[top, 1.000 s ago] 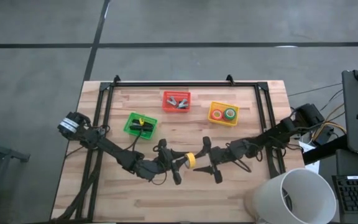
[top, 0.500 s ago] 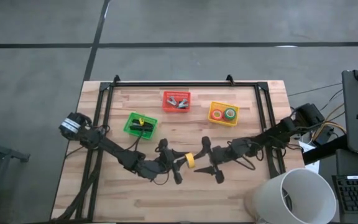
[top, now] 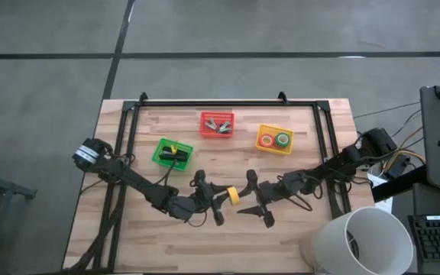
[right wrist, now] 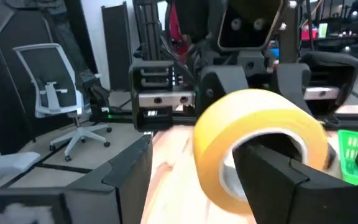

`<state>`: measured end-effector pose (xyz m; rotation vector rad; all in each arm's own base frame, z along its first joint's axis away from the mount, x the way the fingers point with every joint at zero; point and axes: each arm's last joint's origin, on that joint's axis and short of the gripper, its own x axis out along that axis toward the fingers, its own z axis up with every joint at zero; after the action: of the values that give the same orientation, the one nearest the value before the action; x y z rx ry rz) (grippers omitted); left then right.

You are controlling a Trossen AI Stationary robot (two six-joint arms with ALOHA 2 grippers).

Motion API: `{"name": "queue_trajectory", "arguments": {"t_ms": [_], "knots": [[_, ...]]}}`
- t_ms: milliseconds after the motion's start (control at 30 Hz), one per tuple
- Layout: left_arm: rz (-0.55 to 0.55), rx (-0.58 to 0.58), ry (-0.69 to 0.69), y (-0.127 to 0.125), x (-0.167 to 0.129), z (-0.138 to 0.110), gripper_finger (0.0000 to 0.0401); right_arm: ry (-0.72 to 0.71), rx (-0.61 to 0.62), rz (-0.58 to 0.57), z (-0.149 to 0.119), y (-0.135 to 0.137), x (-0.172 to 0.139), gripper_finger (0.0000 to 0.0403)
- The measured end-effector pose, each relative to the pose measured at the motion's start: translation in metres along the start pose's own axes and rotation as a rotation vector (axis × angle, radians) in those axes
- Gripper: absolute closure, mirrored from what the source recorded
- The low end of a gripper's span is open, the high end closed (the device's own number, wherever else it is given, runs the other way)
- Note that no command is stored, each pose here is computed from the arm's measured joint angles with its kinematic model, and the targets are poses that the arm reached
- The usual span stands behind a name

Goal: Pick and place Stapler, Stapler remover, tape
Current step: Put the yellow tape into the yellow basket

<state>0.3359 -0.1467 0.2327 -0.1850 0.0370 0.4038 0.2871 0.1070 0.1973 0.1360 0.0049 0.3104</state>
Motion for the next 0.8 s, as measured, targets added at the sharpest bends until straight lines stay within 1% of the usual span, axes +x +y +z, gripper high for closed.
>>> {"name": "queue_trajectory", "arguments": {"t_ms": [100,200,333,467,533,567,667,800], "knots": [[-0.001,-0.006,-0.004,0.0000,0.0002,0.0007,0.0338,0.005,-0.003,0.000,-0.0008,0.0001,0.0025,0.0201],[-0.004,-0.004,-0.003,-0.0001,0.0002,0.0006,0.0333,0.007,-0.003,-0.001,-0.0003,0.0001,0.0038,0.0228],[-0.014,-0.002,0.000,-0.0004,0.0002,0.0005,0.0327,0.027,-0.007,-0.006,-0.0024,-0.0003,0.0036,0.0280],[-0.019,0.014,0.001,-0.0007,0.0000,0.0005,0.0328,0.026,-0.017,-0.010,-0.0025,-0.0006,0.0037,0.0341],[-0.022,0.026,0.001,-0.0008,0.0000,0.0005,0.0329,0.027,-0.019,-0.010,-0.0025,-0.0011,0.0037,0.0363],[-0.021,0.033,0.001,-0.0008,0.0000,0.0005,0.0329,0.028,-0.019,-0.010,-0.0024,-0.0012,0.0035,0.0369],[-0.019,0.055,0.000,-0.0007,0.0000,0.0006,0.0323,0.041,-0.017,-0.013,-0.0028,-0.0013,0.0031,0.0369],[-0.015,0.065,-0.002,-0.0006,-0.0002,0.0010,0.0305,0.059,0.010,-0.021,-0.0037,-0.0032,0.0024,0.0363]]}}
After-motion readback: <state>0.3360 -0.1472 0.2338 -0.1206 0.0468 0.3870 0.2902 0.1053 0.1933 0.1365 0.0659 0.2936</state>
